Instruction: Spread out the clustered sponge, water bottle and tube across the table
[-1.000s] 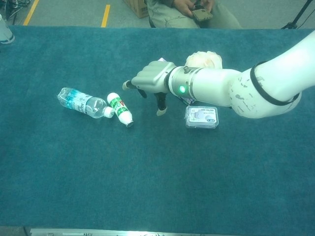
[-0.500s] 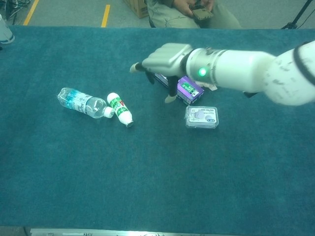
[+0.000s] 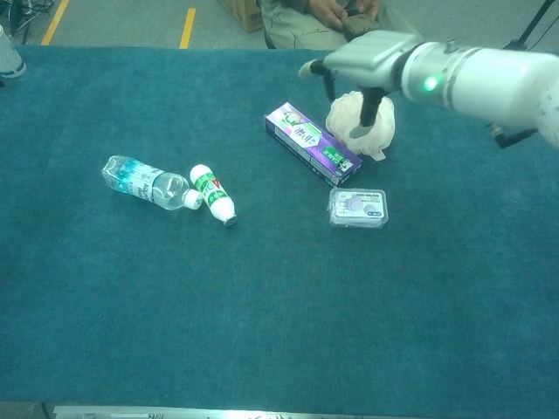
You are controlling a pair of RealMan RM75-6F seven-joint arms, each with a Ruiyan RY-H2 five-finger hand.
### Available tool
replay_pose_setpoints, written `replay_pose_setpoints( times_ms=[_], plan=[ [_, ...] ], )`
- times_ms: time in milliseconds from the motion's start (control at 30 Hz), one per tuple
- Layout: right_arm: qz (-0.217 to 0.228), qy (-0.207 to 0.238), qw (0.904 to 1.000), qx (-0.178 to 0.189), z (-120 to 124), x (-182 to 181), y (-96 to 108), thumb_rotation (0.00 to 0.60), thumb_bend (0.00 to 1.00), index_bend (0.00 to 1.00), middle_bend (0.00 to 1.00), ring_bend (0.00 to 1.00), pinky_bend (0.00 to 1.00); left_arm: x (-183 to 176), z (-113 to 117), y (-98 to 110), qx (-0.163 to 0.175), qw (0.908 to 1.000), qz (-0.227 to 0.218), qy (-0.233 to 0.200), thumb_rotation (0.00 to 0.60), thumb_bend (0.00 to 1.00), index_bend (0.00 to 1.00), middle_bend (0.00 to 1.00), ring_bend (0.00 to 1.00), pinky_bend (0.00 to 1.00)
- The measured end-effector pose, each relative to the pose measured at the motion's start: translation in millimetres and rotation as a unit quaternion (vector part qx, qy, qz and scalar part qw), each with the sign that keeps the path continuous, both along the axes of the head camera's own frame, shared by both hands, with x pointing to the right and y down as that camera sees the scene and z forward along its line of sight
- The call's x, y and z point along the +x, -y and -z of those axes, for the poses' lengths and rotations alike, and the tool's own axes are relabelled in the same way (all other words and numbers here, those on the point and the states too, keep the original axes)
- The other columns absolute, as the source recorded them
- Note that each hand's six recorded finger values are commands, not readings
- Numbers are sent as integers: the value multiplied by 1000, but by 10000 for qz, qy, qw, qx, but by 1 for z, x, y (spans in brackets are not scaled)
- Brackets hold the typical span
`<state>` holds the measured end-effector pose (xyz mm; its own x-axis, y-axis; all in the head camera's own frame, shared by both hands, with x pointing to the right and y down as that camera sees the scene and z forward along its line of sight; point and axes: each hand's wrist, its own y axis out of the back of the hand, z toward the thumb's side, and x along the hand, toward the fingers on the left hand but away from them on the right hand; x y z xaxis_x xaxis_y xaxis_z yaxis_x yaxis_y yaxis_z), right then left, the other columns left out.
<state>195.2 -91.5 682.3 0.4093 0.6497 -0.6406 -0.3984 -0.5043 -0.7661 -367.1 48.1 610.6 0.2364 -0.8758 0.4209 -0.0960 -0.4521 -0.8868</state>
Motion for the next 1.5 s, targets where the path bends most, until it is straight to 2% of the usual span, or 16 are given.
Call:
replay_pose_setpoints(
  times_ms=[300,433,633,833,933,1167,1367,1500],
  plan=[
    [-772,25,9966,275,22,59,19,599,131,21,340,147,182,-11,5,0,185,9996,198,-5,600,316,143,82,89,204],
    [-1222,187,9916,388,39,92,19,598,127,21,338,148,182,-19,6,-1,298,9988,386,25,600,316,144,84,89,204],
    [-1590,365,9832,819,71,137,9,598,120,21,338,147,182,-29,10,-4,442,9972,601,94,600,316,144,88,89,204],
    [-1985,653,9696,1270,94,180,-15,599,120,37,338,147,182,-39,16,-8,584,9940,909,173,600,316,144,92,89,204],
    [-2165,774,9618,1488,102,200,-30,600,120,75,338,147,182,-41,18,-12,640,9926,1003,223,600,316,144,94,89,204],
    [-2532,1080,9426,1890,118,239,-70,600,121,91,338,147,183,-41,26,-23,778,9893,1199,293,600,316,144,95,89,204],
    [-2703,1251,9319,2071,126,258,-98,600,121,91,338,148,183,-38,32,-31,828,9880,1253,366,600,316,144,96,88,202],
    [-2783,1269,9285,2107,129,266,-112,600,121,91,338,148,183,-34,34,-36,864,9884,1197,364,600,316,145,97,89,200]
  ],
)
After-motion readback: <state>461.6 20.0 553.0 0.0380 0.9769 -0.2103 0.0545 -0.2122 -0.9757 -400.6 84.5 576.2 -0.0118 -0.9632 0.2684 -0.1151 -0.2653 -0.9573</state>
